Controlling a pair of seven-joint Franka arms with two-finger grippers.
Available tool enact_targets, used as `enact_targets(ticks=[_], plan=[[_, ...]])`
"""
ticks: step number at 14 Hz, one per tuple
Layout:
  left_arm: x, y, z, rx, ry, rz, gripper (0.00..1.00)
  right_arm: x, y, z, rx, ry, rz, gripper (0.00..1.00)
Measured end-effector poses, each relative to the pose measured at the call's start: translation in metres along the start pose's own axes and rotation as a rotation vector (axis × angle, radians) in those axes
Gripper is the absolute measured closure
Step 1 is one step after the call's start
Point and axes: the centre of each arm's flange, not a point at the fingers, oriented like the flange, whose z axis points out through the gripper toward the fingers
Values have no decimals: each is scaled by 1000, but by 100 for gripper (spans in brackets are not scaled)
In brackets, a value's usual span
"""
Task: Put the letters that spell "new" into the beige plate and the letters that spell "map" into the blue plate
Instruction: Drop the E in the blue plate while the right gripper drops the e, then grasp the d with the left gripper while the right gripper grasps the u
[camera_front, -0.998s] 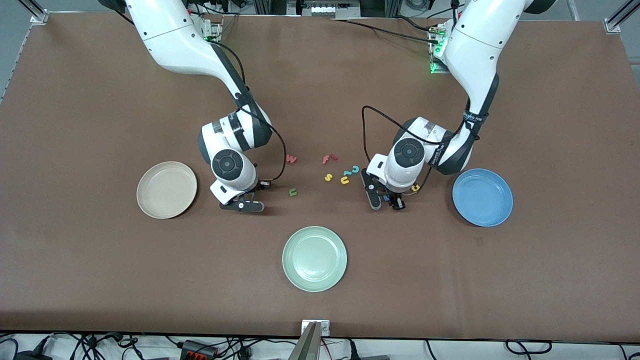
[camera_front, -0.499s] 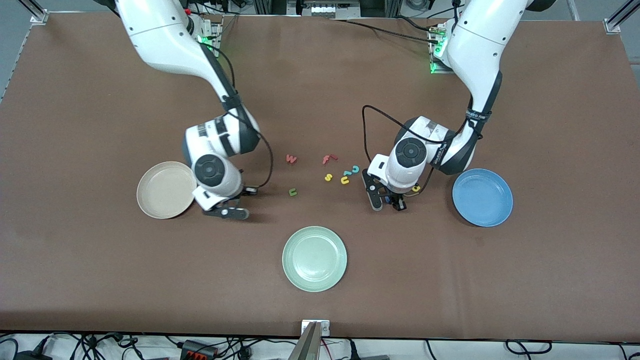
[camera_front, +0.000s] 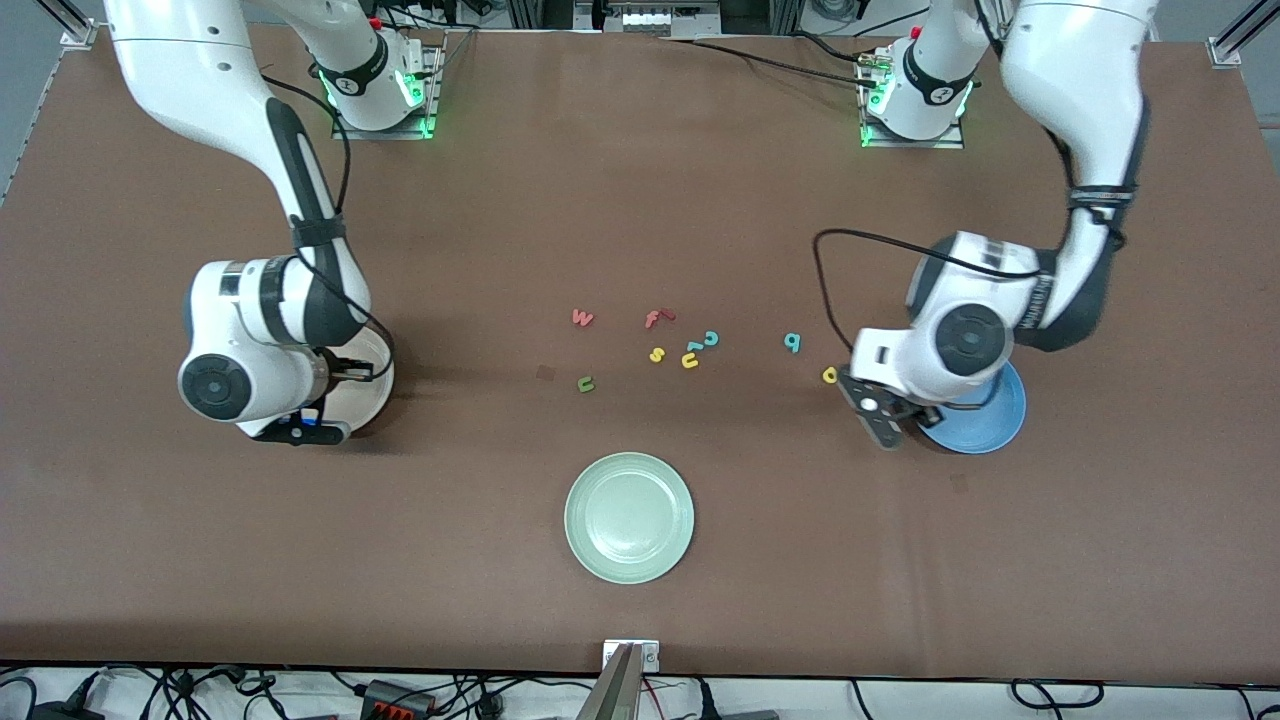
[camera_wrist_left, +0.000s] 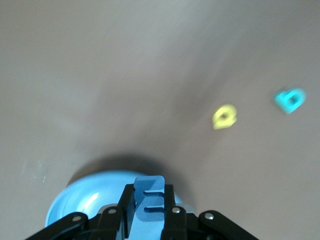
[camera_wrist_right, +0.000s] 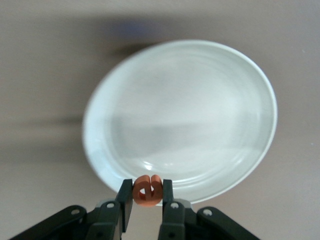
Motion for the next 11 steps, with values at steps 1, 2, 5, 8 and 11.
enact_targets(ticks=[1,2,5,8,11], plan=[[-17,-16,12,-19,-10,-36,73,2,9,11,2,-6,6,73],[-31,-27,27,-41,-23,-62,73,4,18,23,4,-4,0,69],[-42,-34,64,-85,-55,-86,67,12,37,36,10,3,-21,38],[-35,-30,61,-82,-46,-78,40,9,-8,11,14,51,-81,7],[-13,-7,35,-77,-23,-109,9,-13,-110,-13,93,104,-129,0]])
